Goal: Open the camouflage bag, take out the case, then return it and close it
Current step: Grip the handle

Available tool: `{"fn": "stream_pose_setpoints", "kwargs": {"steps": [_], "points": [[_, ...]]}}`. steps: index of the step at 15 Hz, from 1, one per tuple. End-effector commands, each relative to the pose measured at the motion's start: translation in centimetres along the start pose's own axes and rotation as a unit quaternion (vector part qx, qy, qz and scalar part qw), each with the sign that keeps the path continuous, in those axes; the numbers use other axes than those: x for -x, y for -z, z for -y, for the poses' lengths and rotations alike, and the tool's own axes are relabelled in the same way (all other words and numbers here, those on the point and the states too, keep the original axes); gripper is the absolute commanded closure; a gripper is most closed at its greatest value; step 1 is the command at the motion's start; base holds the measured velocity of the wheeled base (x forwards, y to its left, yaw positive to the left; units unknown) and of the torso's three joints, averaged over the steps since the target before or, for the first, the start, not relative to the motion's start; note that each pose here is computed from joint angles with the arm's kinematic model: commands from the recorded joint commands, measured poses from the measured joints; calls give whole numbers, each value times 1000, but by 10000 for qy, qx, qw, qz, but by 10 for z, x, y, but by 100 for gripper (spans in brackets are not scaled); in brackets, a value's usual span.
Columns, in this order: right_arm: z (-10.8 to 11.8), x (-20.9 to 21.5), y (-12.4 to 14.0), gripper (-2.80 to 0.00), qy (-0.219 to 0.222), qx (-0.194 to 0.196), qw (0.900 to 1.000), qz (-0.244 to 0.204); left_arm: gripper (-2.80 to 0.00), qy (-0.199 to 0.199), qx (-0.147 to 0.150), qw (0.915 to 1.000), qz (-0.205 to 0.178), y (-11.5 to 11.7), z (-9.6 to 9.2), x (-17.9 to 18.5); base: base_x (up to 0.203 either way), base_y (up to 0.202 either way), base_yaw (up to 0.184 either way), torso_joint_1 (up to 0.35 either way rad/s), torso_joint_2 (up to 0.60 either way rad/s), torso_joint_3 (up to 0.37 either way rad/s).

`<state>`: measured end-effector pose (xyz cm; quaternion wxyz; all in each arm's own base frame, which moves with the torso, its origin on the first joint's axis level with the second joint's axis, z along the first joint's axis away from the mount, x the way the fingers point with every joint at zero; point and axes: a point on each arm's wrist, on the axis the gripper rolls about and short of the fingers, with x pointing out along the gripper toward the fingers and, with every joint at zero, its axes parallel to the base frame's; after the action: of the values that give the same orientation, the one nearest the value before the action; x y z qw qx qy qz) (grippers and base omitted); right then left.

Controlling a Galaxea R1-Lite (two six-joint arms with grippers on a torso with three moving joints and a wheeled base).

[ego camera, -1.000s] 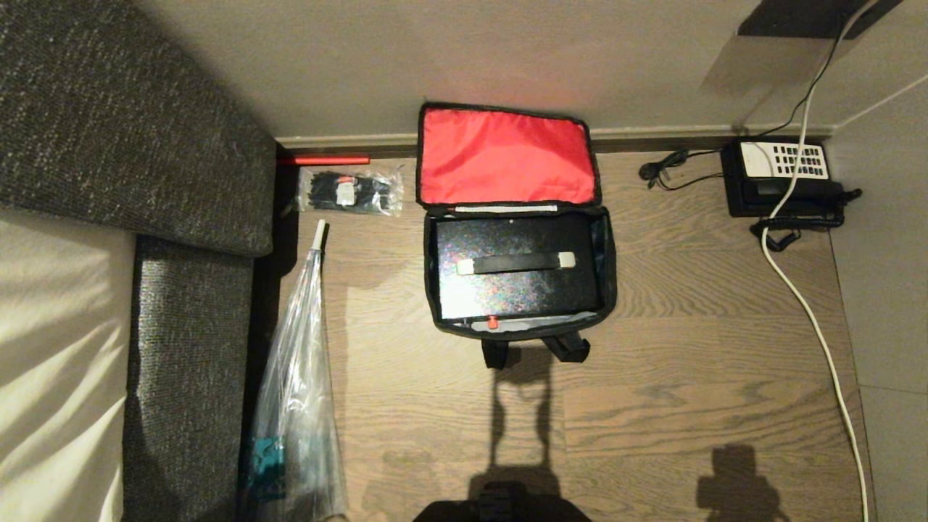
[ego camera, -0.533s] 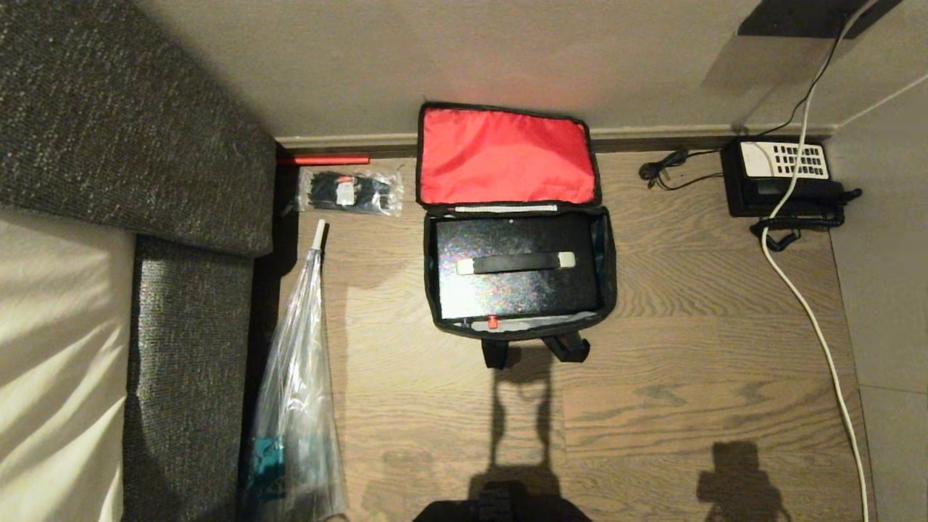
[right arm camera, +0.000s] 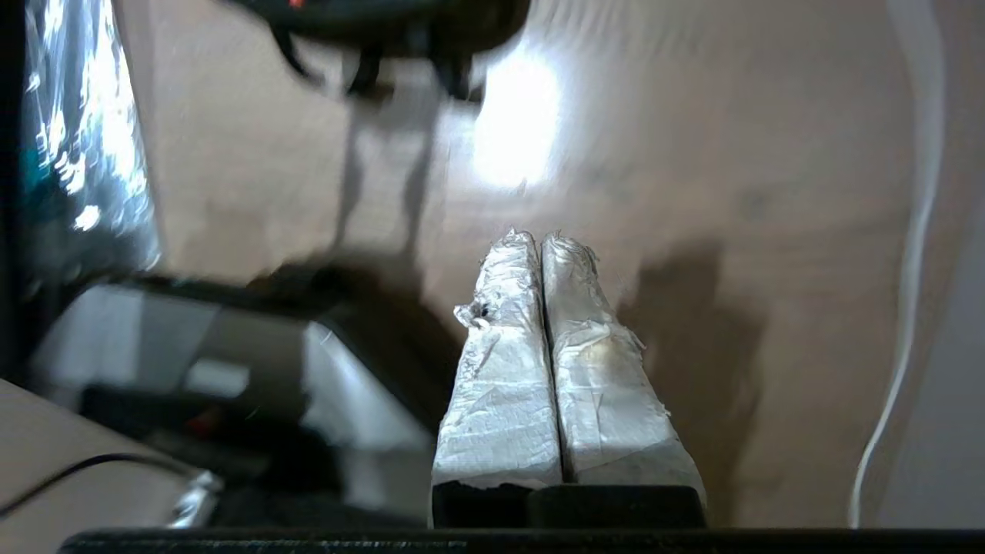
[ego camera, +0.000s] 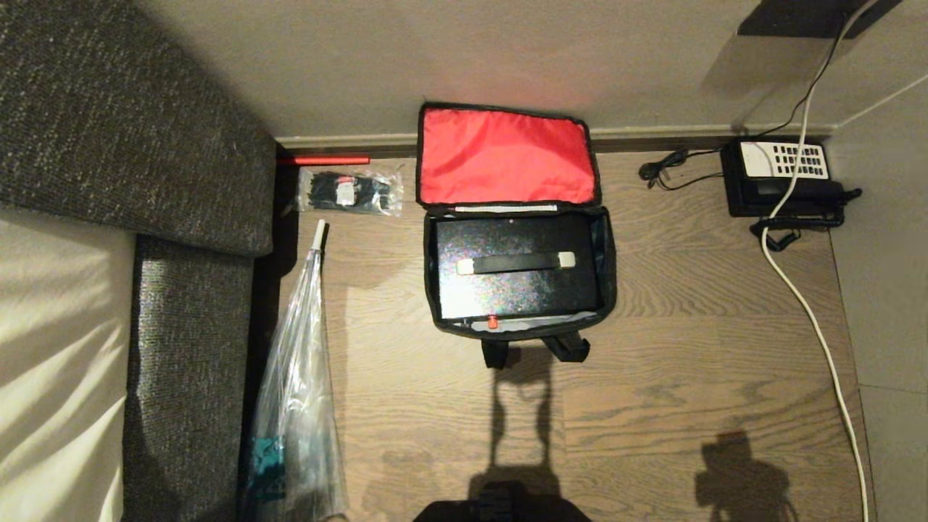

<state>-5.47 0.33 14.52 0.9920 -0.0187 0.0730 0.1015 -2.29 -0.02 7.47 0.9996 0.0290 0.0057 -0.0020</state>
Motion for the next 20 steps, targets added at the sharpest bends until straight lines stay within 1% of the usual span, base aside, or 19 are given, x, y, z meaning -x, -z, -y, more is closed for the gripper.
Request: {"fn": "stream_pose_setpoints", "kwargs": {"steps": [1, 2, 3, 4, 5, 6, 7, 8, 10, 11, 12, 13, 15, 16, 17, 18, 19, 20], "points": [[8, -39, -30, 0, -137, -329, 9913, -1268, 0, 0, -1, 10000, 11, 0, 0, 0, 0, 0, 0, 0, 0, 0], [12, -57, -38, 0, -180, -436, 9847, -1678, 0, -4, -1, 10000, 11, 0, 0, 0, 0, 0, 0, 0, 0, 0], [17, -82, -48, 0, -219, -542, 9753, -2131, 0, -4, -1, 10000, 11, 0, 0, 0, 0, 0, 0, 0, 0, 0], [22, -104, -55, 0, -249, -591, 9683, -2415, 0, -4, 7, 10000, 11, 0, 0, 0, 0, 0, 0, 0, 0, 0], [27, -135, -63, 0, -290, -611, 9606, -2697, 0, -4, 0, 10000, 11, 0, 0, 0, 0, 0, 0, 0, 0, 0], [33, -167, -68, 0, -328, -598, 9562, -2845, 0, -4, 6, 10000, 11, 0, 0, 0, 0, 0, 0, 0, 0, 0], [37, -198, -73, 0, -382, -558, 9552, -2881, 0, -4, -1, 10000, 11, 0, 0, 0, 0, 0, 0, 0, 0, 0], [40, -233, -76, 0, -456, -485, 9554, -2877, 0, 1, 2, 10000, 11, 0, 0, 0, 0, 0, 0, 0, 0, 0], [38, -295, -78, 0, -423, -201, 9639, -2623, 0, -4, -6, 10000, 11, 0, 0, 0, 0, 0, 0, 0, 0, 0], [31, -321, -76, 0, -400, -69, 9677, -2487, 0, -12, 14, 10000, 11, 0, 0, 0, 0, 0, 0, 0, 0, 0], [17, -342, -77, 0, -489, 73, 9732, -2248, 0, 4, -16, 10000, 12, 0, 0, 0, 0, 0, 0, 0, 0, 0], [-1, -352, -82, 0, -665, 184, 9779, -1976, 0, 3, -1, 10000, 12, 0, 0, 0, 0, 0, 0, 0, 0, 0], [-44, -366, -84, 0, -1180, 372, 9818, -1440, 0, -4, -1, 10000, 11, 0, 0, 0, 0, 0, 0, 0, 0, 0], [-61, -372, -80, 0, -1348, 420, 9819, -1265, 0, -4, 7, 10000, 11, 0, 0, 0, 0, 0, 0, 0, 0, 0], [-77, -378, -76, -280, -1420, 423, 9822, -1152, 0, -4, -1, 10000, 11, 0, 0, 0, 0, 0, 0, 0, 0, 0], [-90, -384, -77, -280, -1425, 413, 9830, -1079, 0, -4, -1, 10000, 11, 0, 0, 0, 0, 0, 0, 0, 0, 0], [-97, -388, -77, -280, -1368, 447, 9843, -1024, 0, -4, -1, 10000, 11, 0, 0, 0, 0, 0, 0, 0, 0, 0], [-100, -390, -75, -280, -1285, 664, 9843, -1011, 0, -4, -1, 10000, 11, 0, 0, 0, 0, 0, 0, 0, 0, 0]]}}
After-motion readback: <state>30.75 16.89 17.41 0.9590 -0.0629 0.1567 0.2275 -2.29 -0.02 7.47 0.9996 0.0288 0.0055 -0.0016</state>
